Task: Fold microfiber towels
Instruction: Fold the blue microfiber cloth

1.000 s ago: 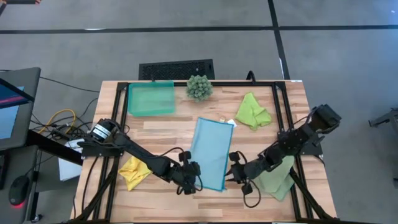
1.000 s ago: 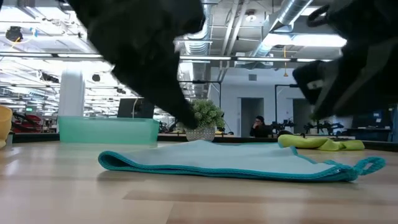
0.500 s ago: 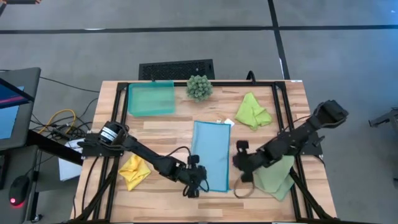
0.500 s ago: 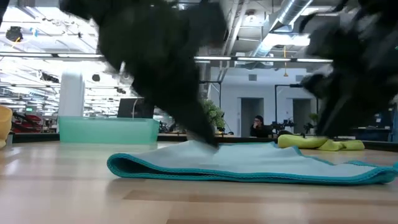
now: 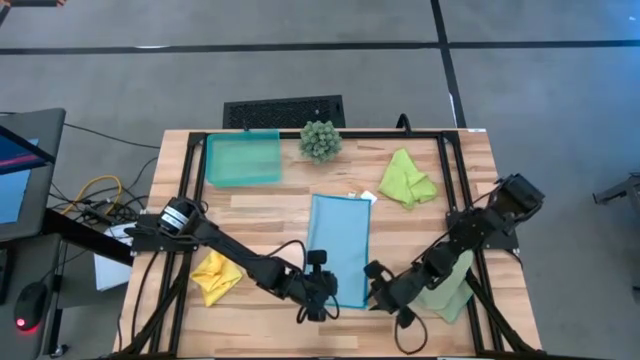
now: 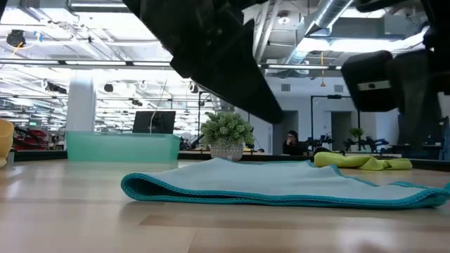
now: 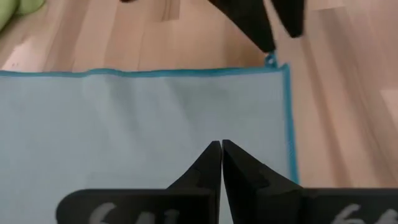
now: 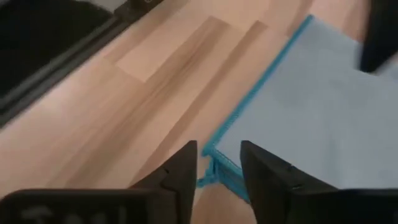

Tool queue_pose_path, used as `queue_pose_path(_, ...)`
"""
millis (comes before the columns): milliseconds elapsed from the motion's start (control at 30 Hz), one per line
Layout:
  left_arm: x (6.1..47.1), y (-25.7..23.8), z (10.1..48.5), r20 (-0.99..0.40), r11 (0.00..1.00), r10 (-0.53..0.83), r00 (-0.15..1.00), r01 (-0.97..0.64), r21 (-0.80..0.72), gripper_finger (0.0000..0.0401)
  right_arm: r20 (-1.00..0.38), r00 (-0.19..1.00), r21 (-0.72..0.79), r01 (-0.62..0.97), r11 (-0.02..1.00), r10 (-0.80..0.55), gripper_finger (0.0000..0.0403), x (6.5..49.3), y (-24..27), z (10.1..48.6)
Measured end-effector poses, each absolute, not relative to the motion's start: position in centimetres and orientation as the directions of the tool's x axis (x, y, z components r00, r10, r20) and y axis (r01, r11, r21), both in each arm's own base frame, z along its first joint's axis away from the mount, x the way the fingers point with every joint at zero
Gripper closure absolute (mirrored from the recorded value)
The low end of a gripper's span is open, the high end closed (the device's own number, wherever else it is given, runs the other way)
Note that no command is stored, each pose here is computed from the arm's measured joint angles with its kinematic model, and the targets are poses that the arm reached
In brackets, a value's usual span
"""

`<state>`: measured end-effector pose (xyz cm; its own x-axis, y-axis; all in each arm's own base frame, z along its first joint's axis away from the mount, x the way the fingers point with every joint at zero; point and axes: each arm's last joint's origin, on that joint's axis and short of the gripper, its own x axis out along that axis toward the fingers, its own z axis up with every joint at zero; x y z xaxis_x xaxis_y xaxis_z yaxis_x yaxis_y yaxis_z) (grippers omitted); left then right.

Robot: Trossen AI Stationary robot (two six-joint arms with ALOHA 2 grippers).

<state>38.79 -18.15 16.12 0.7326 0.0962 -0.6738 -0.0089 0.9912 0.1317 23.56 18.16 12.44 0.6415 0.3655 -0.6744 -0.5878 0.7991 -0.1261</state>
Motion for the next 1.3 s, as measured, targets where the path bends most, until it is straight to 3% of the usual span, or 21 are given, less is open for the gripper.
queue_pose_path(167, 38.6, -18.0, 15.9, -0.688, 0.991, 0.112, 0.717, -0.026, 0.134, 0.0395, -0.701, 0.616, -0.177, -0.64, 0.748, 0.36, 0.0211, 25.0, 19.3, 11.4)
queue_pose_path(300, 38.6, -18.0, 15.9, -0.69, 0.991, 0.112, 0.715, -0.025, 0.135, 0.0395, -0.705, 0.603, -0.17, -0.655, 0.736, 0.374, 0.0212, 25.5, 19.5, 11.4)
queue_pose_path(833, 38.6, -18.0, 15.9, -0.69, 0.991, 0.112, 0.715, -0.026, 0.134, 0.0395, -0.77, 0.562, -0.179, -0.643, 0.744, 0.301, 0.0388, 25.2, 18.5, 11.0)
queue_pose_path(1133, 38.6, -18.0, 15.9, -0.69, 0.991, 0.112, 0.715, -0.026, 0.133, 0.0395, -0.717, 0.644, -0.267, -0.606, 0.749, 0.266, 0.0383, 23.5, 19.1, 14.6)
queue_pose_path(1300, 38.6, -18.0, 15.9, -0.69, 0.991, 0.112, 0.715, -0.026, 0.133, 0.0395, -0.739, 0.622, -0.265, -0.622, 0.737, 0.258, 0.0392, 23.1, 19.2, 14.5)
